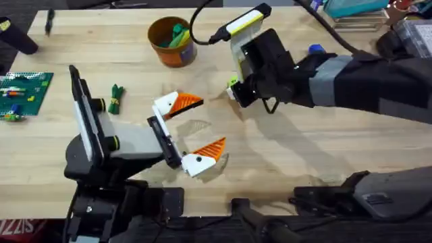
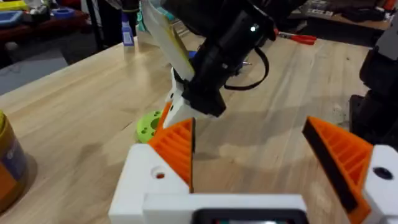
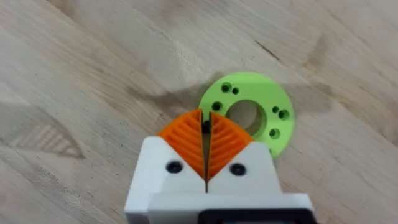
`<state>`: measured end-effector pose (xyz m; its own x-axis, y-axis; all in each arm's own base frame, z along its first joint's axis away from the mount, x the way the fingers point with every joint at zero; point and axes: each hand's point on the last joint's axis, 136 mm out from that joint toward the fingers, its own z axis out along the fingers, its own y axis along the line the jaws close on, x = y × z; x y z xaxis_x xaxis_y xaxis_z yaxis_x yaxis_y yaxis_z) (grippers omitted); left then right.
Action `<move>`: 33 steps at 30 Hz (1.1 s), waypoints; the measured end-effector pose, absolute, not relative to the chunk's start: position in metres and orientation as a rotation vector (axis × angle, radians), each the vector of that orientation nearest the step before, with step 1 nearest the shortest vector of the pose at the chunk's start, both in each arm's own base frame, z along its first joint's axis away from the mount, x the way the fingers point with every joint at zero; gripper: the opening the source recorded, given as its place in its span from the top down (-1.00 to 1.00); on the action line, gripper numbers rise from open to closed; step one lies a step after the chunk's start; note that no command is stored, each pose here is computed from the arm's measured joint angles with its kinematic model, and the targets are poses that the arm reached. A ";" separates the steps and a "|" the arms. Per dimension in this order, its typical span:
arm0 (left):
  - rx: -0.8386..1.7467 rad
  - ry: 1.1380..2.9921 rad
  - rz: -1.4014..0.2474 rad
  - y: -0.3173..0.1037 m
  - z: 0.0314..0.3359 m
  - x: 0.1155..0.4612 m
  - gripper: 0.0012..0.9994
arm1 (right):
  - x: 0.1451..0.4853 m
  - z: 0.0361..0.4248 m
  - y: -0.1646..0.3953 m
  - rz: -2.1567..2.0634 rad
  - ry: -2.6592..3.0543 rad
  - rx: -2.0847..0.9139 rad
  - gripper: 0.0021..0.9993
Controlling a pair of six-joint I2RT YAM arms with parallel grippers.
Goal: Pick up the gripper from the table and insert it into the empty holder that is missing its gripper. Then pick up a screw, insert it into the mounting hole, and use the screwdriver to tighten it. Finally, clean up the table by picking up the vegetable and placing it into the bucket.
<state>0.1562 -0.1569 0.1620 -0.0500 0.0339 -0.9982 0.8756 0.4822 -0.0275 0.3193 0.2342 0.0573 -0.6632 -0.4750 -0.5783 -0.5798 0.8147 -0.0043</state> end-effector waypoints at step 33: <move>0.842 1.467 -0.836 -0.157 0.162 0.156 -0.97 | 0.302 0.202 0.239 0.367 2.346 -0.792 0.99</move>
<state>0.1562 -0.1569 0.1620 -0.0500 0.0339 -0.9982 0.8757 0.4820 -0.0275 0.3015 0.2394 0.2018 -0.6227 -0.4474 -0.6419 -0.6220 0.7808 0.0591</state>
